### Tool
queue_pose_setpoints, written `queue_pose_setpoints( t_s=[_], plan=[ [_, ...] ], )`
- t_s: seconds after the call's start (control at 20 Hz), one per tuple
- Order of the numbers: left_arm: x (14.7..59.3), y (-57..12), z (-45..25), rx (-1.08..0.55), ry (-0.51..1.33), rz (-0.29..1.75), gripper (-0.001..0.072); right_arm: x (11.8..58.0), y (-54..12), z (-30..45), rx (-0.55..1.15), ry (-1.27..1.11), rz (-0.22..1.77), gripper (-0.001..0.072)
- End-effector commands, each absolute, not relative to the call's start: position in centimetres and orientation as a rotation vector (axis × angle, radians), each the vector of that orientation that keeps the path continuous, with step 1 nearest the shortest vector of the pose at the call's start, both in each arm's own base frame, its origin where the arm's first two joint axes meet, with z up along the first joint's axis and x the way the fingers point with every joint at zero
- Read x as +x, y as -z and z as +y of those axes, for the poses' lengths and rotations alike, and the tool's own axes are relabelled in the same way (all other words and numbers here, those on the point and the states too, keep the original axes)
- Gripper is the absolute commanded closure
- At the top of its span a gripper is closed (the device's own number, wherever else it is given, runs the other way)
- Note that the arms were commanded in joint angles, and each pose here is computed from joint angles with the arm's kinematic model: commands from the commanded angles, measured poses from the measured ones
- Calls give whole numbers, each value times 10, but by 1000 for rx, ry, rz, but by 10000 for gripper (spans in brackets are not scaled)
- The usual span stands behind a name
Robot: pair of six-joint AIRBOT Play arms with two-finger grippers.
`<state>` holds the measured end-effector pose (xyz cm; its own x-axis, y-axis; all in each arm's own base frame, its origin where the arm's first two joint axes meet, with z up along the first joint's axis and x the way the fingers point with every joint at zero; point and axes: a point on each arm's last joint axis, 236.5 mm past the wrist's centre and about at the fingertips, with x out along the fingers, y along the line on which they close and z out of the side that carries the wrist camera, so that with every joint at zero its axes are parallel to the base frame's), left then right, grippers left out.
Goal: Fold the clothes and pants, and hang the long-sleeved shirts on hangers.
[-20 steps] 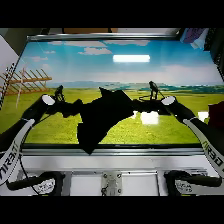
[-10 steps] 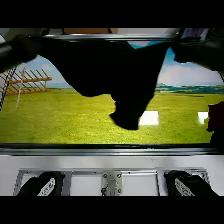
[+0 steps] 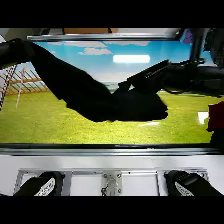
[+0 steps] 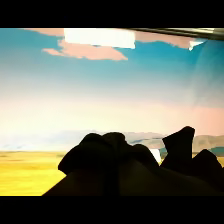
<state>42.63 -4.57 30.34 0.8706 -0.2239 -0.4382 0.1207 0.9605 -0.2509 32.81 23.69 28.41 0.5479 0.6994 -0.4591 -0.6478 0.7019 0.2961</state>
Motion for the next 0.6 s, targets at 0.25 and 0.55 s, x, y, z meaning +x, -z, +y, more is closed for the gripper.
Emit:
queue_pose_setpoints(
  t_s=[0.25,0.55],
  plan=[
    [481,-441,-34,-224,214,100,685,363,-308,213,45,-661,420,54],
    [389,-385,-276,-46,911,284,685,375,-409,101,161,-361,66,54]
  ],
)
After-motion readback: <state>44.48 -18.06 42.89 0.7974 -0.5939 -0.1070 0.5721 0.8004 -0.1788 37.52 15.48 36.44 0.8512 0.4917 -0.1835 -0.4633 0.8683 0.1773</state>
